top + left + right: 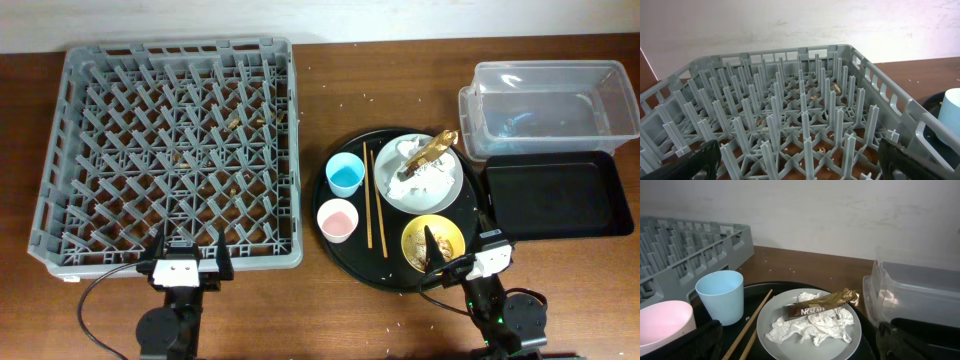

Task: Sort waste into correct bins and load items into the dishwasher rack
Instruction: 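Move the right gripper toward the white plate with tissue and wrapper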

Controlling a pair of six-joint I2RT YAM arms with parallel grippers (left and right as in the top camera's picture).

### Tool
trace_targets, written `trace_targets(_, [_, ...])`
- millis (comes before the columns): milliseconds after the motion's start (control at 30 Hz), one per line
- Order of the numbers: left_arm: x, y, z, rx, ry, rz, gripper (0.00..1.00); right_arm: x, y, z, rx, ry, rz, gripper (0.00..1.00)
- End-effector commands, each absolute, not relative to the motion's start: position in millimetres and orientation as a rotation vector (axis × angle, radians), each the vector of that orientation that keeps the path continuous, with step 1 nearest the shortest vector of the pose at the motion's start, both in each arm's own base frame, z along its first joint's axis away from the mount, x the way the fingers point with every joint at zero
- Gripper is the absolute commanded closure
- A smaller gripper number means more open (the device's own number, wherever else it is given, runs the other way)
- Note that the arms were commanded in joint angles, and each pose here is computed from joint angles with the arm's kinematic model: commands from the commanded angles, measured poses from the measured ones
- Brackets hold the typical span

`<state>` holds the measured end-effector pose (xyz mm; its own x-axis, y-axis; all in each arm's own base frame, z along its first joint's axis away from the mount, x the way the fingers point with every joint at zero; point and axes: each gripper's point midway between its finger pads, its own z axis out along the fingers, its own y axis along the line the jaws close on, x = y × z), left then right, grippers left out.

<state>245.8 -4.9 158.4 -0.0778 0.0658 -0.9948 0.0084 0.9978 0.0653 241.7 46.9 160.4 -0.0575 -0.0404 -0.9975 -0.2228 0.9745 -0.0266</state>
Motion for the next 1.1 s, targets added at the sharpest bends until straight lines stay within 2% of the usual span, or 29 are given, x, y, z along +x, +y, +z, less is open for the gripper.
trace_targets(0, [246, -7, 156, 0.079, 1.648, 0.049, 0.01, 243, 40, 157, -0.173, 1.637, 0.12, 0.01])
trace_targets(800, [246, -7, 156, 0.079, 1.651, 0.05, 0.01, 243, 42, 165, -0.194, 1.599, 0.114, 0.01])
trace_targets(967, [246, -7, 156, 0.079, 1.651, 0.05, 0.01, 227, 40, 252, -0.157, 1.533, 0.148, 0.01])
trace_targets(1067, [246, -7, 156, 0.079, 1.651, 0.05, 0.01, 236, 49, 294, -0.197, 1.614, 0.181, 0.02])
